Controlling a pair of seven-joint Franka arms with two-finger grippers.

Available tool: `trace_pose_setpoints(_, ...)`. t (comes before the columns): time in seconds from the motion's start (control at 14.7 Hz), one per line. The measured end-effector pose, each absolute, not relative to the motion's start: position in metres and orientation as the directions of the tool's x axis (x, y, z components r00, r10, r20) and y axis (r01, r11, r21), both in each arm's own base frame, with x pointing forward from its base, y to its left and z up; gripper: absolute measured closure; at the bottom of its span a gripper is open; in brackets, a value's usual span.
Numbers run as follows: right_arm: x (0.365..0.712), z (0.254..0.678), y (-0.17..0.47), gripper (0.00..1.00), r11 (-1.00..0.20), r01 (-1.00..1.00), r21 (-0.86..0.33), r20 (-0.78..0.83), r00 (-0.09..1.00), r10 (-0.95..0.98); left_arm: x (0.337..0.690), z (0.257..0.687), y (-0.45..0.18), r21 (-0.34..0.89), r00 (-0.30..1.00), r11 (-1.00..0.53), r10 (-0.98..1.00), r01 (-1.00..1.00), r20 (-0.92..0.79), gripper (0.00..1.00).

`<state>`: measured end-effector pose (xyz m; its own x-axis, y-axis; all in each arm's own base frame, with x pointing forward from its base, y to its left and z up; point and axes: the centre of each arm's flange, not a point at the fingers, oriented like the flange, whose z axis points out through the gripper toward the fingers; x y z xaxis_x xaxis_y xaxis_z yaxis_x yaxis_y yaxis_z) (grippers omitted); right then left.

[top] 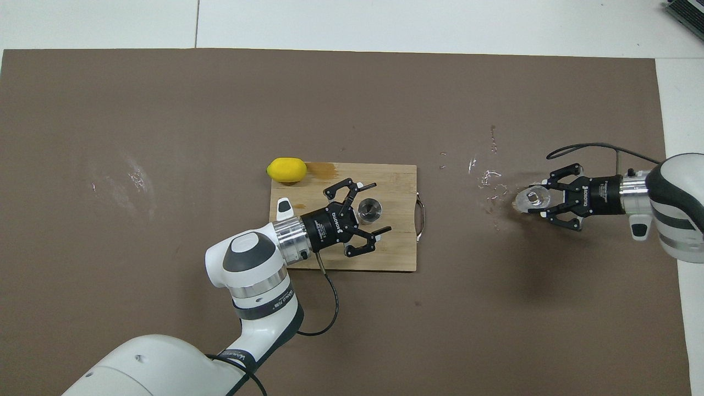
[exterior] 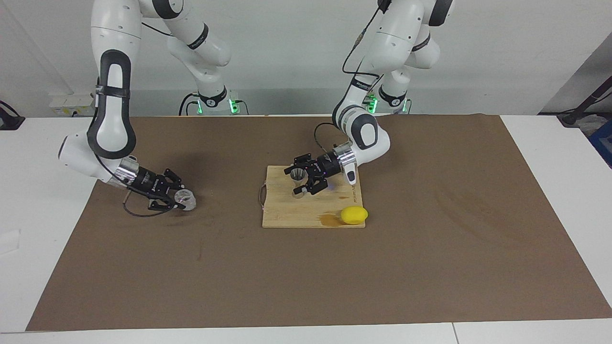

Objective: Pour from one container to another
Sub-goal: 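Grasp the clear glass cup with the right gripper and lift it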

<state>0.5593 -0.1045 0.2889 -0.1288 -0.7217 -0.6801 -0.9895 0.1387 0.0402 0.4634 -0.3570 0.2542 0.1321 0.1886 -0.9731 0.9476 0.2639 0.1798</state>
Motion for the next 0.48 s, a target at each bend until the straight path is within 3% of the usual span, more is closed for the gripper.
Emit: trace_pose_setpoints(0.48, 0.574, 0.35, 0.0, 0.5, 0.031, -0.999, 0.018, -0.646, -0.035, -0.763, 0.455, 0.259, -0.35, 0.179, 0.13, 0.263, 0.192, 0.948, -0.973, 0.0)
